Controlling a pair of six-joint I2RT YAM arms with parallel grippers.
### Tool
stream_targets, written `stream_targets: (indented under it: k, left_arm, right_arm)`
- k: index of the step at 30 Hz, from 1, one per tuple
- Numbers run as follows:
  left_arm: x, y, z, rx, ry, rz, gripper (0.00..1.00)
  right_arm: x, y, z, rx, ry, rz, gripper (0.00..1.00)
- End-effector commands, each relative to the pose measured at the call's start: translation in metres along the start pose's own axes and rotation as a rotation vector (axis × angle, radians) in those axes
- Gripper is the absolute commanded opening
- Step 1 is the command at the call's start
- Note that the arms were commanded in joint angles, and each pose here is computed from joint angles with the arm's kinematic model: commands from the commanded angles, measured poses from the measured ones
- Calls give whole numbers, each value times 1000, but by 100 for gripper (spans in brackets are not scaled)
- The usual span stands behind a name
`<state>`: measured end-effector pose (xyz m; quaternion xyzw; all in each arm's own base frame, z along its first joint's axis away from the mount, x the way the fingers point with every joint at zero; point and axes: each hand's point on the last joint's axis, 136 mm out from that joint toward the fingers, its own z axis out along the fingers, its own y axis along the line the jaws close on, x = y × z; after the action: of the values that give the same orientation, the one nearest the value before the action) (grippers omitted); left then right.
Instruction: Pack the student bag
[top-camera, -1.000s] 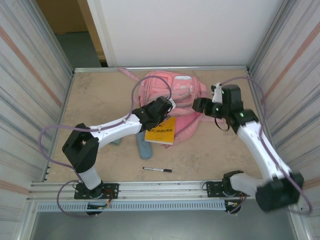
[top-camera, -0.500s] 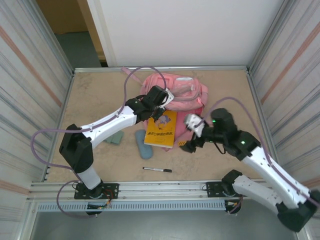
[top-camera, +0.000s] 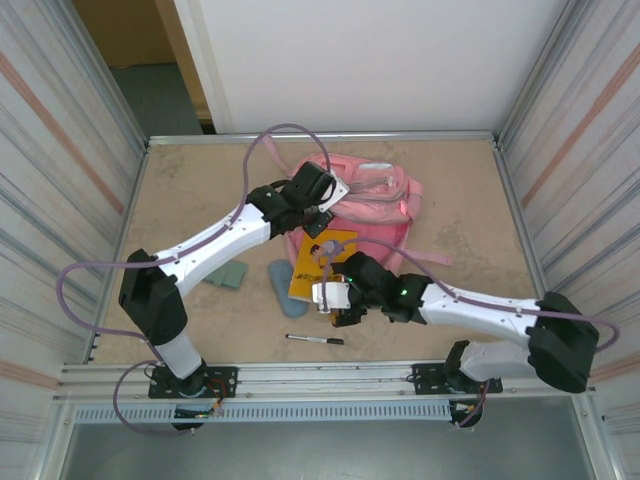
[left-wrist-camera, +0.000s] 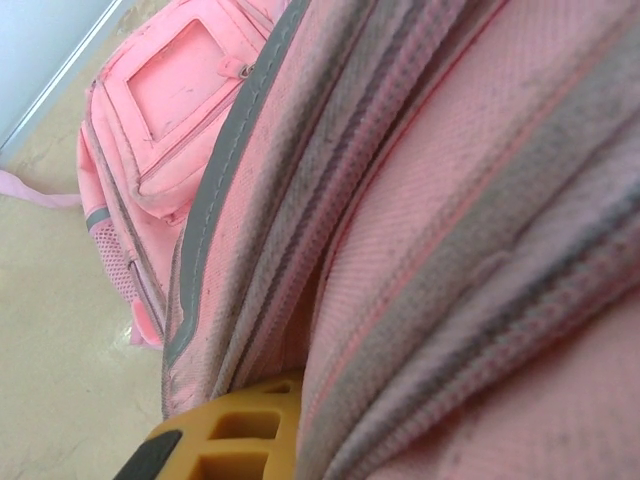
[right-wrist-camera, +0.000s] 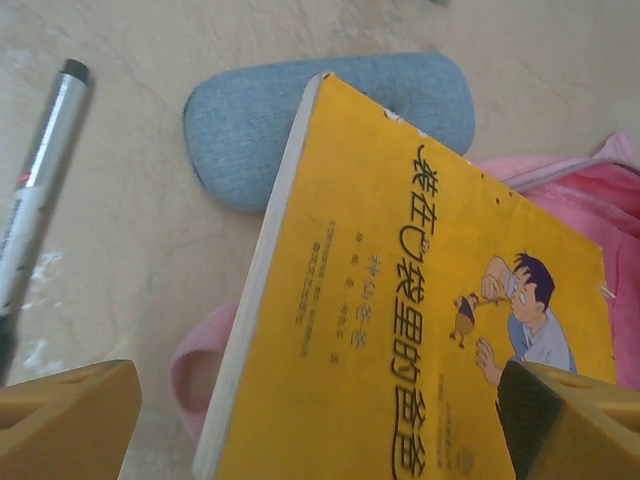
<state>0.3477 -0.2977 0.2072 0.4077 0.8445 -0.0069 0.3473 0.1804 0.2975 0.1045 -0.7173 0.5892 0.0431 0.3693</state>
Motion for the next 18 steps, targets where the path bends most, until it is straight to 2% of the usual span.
stream_targets:
  k: [1,4,7,8,10,11,18]
  left_arm:
    - [-35,4,-23,44,-122,-93,4]
    - [-33,3,-22,49,-114,-94,4]
    - [-33,1,-20,60,-113,-94,3]
    - [-32,1,-19,63,-108,-93,3]
    - [-31,0,-21,70,-106,-97,2]
    - [-31,-1,-22,71,-107,-98,2]
    - [-28,-2,-24,81,-111,-99,2]
  right_arm:
    - [4,-2,18,43,52,-32,91]
    - [11,9,29,0,88,-29,92]
    - [24,-7,40,96,169,-9,86]
    - [29,-13,42,128,202,-5,81]
    - [35,-24,43,174,258,6,62]
    - [34,-24,43,175,260,7,57]
    - [22,-22,30,155,198,26,55]
